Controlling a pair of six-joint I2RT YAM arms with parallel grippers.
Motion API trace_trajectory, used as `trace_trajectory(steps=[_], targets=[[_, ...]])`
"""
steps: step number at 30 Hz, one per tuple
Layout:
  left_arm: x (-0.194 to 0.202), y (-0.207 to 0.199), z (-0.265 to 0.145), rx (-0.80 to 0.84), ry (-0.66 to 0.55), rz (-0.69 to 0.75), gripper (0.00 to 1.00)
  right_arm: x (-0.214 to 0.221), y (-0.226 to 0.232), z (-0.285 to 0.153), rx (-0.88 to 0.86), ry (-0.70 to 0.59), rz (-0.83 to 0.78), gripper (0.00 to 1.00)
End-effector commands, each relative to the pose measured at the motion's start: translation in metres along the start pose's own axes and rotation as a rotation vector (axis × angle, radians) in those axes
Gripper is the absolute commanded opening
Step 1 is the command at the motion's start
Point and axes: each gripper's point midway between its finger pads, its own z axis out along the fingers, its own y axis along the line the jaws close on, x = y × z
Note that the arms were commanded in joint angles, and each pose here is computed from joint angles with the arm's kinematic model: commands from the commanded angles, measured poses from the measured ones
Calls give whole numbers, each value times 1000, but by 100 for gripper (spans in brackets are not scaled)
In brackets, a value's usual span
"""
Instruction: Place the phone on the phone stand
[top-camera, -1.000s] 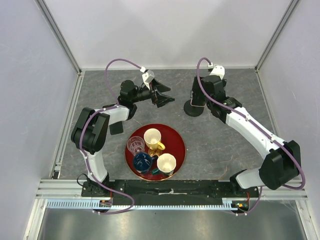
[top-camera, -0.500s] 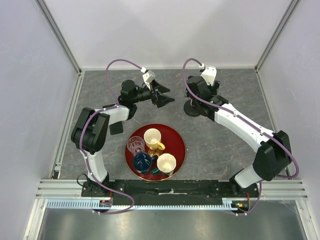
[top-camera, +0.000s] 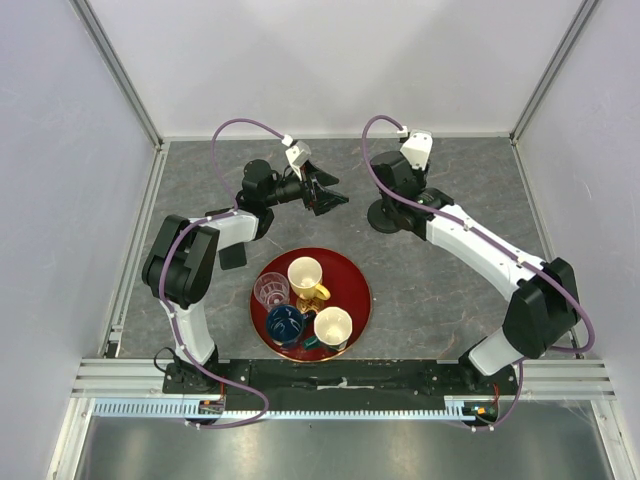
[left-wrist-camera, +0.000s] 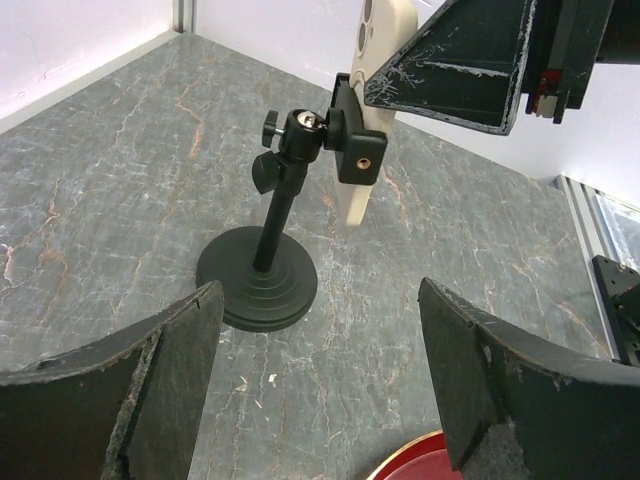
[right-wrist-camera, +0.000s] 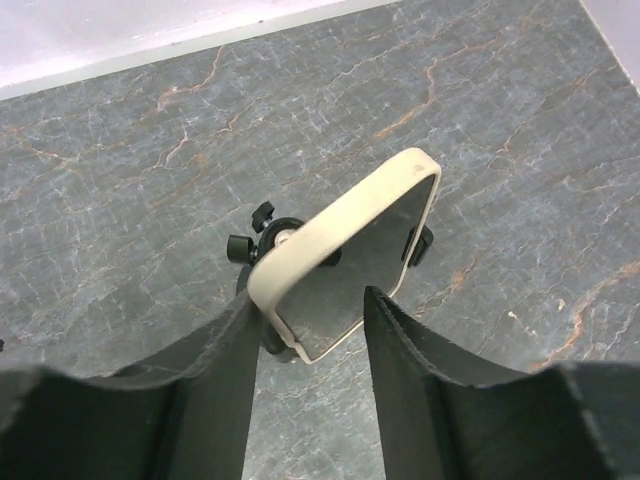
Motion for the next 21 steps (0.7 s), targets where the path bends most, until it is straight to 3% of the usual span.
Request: trace_trajectory(steps=[1, 4, 5, 6, 11, 12, 19, 21], targets=[[-36, -7, 0, 0, -59, 116, 84, -27, 1, -2, 9, -65, 18, 45], [-35, -8, 0, 5, -55, 114, 84, -36, 4, -5, -35, -88, -16, 45], [-35, -8, -1, 6, -57, 116, 84, -37, 6, -7, -54, -86, -24, 50], [-35, -8, -1, 5, -56, 116, 84, -38, 7, -8, -67, -86, -44, 63], [-36, -10, -1, 10, -57, 114, 84, -41, 4, -19, -158, -77, -83, 87], [-36, -10, -1, 12, -57, 116, 84, -34, 14, -22, -240, -55, -103, 97], [-34, -17, 0, 51, -57, 109, 84, -53, 7, -30, -668, -104, -390, 98], [-34, -19, 0, 69, -56, 108, 84, -57, -3, -30, -717, -128, -435, 98]])
